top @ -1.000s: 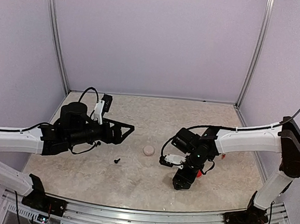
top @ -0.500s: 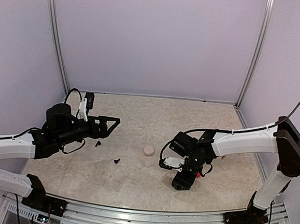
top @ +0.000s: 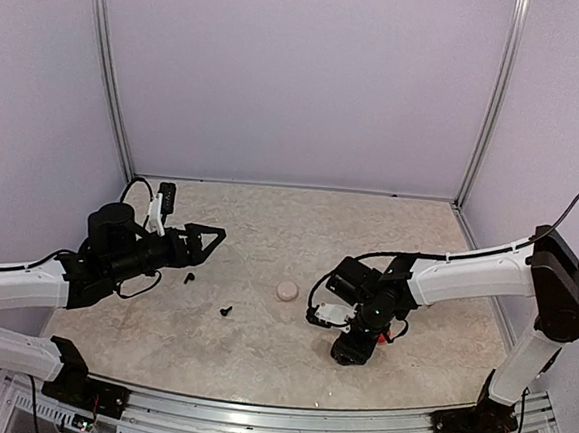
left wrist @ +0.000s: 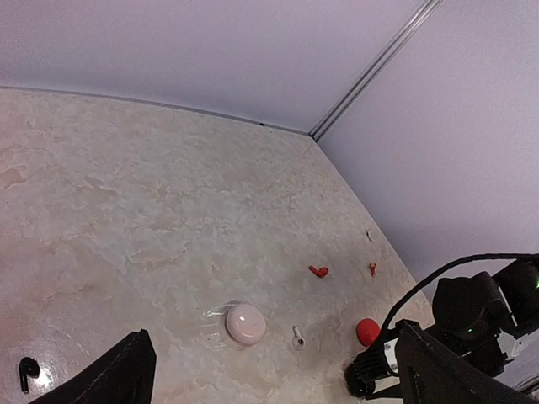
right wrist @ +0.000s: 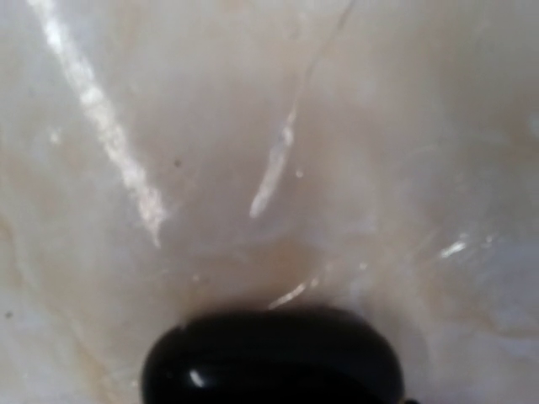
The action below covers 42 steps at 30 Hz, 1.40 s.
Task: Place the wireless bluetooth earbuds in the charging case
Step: Pick up the charging case from the center of the board, then pass from the right arm to the left
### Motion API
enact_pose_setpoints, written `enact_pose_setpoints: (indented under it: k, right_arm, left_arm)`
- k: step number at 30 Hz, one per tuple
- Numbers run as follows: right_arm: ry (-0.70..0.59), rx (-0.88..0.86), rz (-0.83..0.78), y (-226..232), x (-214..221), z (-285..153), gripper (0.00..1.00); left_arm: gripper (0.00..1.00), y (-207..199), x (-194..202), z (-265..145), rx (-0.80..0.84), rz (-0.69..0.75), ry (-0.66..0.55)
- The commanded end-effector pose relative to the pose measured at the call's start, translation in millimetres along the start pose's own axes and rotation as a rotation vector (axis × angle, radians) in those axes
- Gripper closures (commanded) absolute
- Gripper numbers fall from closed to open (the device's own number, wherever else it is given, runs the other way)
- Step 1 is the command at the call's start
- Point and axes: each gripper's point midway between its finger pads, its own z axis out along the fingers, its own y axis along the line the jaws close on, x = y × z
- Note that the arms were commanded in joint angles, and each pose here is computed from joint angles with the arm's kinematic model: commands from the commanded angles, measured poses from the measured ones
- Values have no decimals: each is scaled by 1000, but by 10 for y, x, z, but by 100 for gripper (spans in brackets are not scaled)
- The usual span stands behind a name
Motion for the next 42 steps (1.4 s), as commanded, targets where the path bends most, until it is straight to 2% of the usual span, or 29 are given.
enact_pose_setpoints:
  k: [1, 6, 12, 22, 30, 42]
  right_arm:
    - [-3, 28, -2, -20, -19, 70, 47]
    - [-100, 41, -1, -46, -283, -103, 50]
    - [-295, 116, 9, -187, -789, -519, 50]
    - [-578, 159, -3, -236, -1367, -1308, 50]
    - [-604, 180, -49, -106, -1382, -1391, 50]
    - [-614, 216, -96, 19, -1417, -1403, 50]
  left_arm:
    - [1, 100, 69, 0, -9, -37, 20]
    - [7, 190, 153, -39, -33, -81, 18]
    - [10, 201, 224, -161, -40, -87, 4]
    - [25, -271, 565, 53, 101, -104, 123]
    - [35, -679, 752, 379, 204, -66, 219]
    - [48, -1235, 1056, 581, 405, -167, 295]
